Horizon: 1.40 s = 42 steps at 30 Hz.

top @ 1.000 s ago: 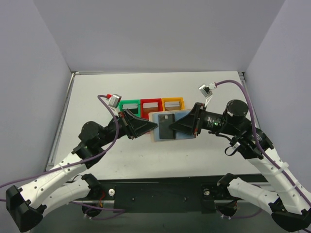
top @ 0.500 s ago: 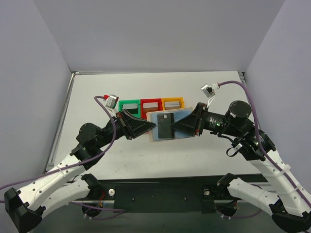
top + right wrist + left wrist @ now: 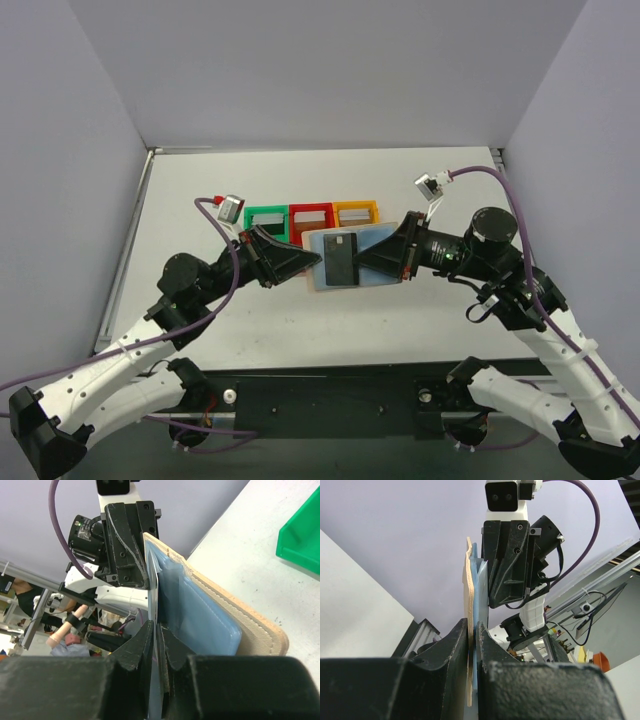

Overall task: Take the credit cards out of the card holder
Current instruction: Remove the credit card from the card holder.

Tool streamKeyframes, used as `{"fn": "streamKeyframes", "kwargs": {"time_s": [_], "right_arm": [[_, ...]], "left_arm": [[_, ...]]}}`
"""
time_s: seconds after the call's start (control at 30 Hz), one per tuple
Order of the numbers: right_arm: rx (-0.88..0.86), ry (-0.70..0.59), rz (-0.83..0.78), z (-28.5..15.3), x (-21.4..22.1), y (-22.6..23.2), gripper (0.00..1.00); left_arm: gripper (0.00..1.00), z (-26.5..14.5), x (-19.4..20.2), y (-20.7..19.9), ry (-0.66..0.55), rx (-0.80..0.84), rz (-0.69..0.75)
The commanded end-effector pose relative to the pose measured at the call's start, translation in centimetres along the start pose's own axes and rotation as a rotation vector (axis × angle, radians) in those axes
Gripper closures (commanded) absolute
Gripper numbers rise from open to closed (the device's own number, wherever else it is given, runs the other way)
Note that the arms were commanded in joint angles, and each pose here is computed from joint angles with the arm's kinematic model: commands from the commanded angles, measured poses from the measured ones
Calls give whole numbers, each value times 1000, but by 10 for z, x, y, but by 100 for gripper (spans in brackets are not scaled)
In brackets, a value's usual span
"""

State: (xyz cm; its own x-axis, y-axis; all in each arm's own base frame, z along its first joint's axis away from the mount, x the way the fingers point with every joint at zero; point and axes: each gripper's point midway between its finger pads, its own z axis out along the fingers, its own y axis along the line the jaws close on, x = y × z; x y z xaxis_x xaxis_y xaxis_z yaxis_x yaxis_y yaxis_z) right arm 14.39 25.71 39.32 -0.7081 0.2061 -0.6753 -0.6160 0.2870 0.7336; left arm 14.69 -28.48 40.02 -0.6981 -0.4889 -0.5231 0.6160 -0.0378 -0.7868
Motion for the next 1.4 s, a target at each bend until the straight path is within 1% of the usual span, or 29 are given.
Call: {"fn": "streamKeyframes", "kwargs": {"time_s": [0.0,0.07,0.9,0.93,0.97,1.0,1.07,1.13,1.2,1.37], "right_arm": [[-30,-15,-26,-1,-4,7,98],[-30,-17,-27,-2,-4,7,100],[-20,-20,-28,-9,-4,4,100],[-23,-16,-27,-8,-4,4,91],[-27,-10,-23,-7,-3,4,86],[-31,-9,-22,-7,-3,5,77],[-39,-12,-23,-6,-4,6,66],[-41,-8,-21,-5,-4,7,62],[-41,-6,-17,-4,-5,6,59],[-56,-5,-4,-1,-5,6,59]], "left_arm": [[100,0,-9,-17,-29,57,24],[100,0,-9,-16,-28,55,25],[100,-1,-11,-20,-26,52,42],[100,-1,-10,-21,-24,53,41],[100,0,-11,-21,-24,53,42],[100,1,-10,-21,-16,55,41],[100,2,-10,-21,-12,57,38],[100,4,-10,-22,-12,64,37],[100,6,-10,-22,-8,66,34],[100,11,-11,-24,-1,74,34]]}}
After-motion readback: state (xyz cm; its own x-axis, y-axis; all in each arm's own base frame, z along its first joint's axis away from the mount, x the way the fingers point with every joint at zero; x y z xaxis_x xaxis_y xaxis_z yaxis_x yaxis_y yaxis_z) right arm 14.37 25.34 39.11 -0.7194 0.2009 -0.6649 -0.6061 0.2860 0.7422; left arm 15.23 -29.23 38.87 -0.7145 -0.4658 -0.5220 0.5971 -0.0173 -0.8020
